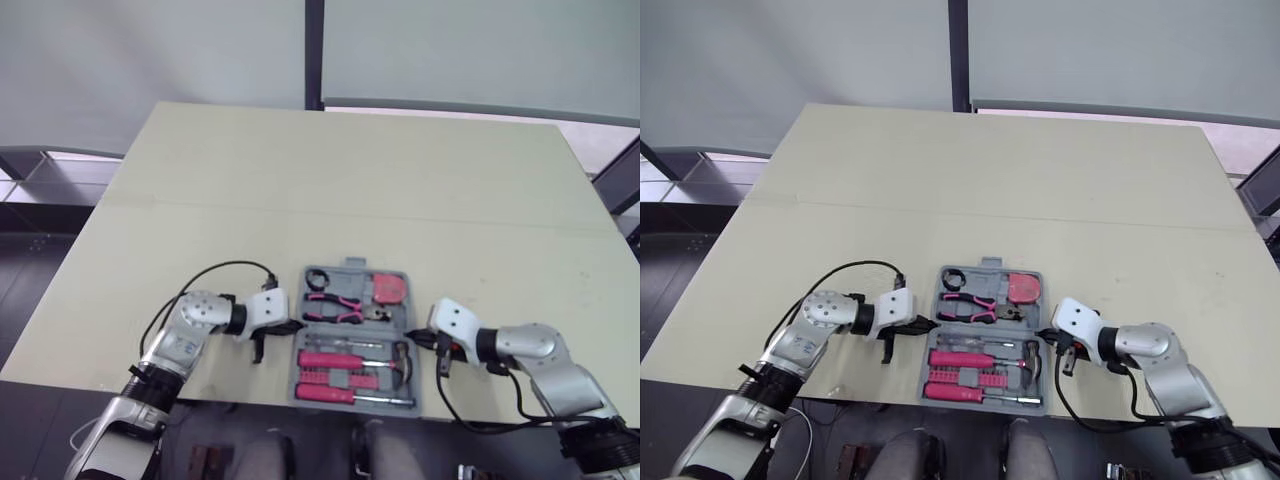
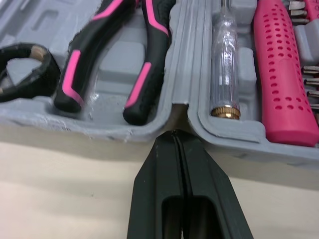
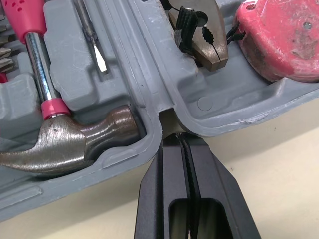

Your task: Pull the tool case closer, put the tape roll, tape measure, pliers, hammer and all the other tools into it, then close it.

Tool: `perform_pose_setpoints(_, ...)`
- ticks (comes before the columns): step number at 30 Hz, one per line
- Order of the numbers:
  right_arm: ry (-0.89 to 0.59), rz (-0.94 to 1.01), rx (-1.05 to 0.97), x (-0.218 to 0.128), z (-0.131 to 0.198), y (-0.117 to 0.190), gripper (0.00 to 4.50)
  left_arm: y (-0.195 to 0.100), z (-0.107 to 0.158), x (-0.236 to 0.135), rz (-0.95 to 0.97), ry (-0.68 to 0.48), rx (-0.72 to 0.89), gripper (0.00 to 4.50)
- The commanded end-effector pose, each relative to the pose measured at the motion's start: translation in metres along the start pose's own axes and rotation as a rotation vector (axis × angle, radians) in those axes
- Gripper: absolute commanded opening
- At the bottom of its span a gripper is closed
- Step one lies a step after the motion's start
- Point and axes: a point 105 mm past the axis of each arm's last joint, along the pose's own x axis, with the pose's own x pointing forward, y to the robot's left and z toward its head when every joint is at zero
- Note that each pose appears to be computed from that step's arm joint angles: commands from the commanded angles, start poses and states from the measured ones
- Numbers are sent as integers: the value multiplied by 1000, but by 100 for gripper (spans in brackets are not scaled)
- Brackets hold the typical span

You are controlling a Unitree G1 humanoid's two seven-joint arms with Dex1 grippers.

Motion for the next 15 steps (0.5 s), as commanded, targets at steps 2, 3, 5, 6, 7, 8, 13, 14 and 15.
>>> perform_pose_setpoints(2,-57,5,-31,2,16,1,6,-4,17,6,-24,-63,37,4)
perform_pose_setpoints(3,-56,5,-32,2,16,1,6,-4,17,6,-25,-64,37,4)
perform_pose_setpoints(5,-56,4,-32,2,16,1,6,-4,17,6,-24,-62,37,4)
perform_pose_setpoints(6,-55,3,-32,2,16,1,6,-4,16,6,-23,-60,37,4)
perform_pose_setpoints(7,-54,1,-32,2,16,1,6,-3,15,6,-22,-58,36,4)
perform_pose_setpoints(8,-53,0,-32,1,15,0,6,-3,14,5,-21,-56,36,4)
perform_pose_setpoints(13,-48,-1,-32,1,14,1,6,-4,13,5,-20,-51,35,4)
perform_pose_setpoints(14,-48,-2,-31,1,14,1,6,-4,13,5,-19,-50,34,4)
perform_pose_setpoints(15,-47,-3,-31,1,14,1,6,-4,13,5,-18,-50,34,4)
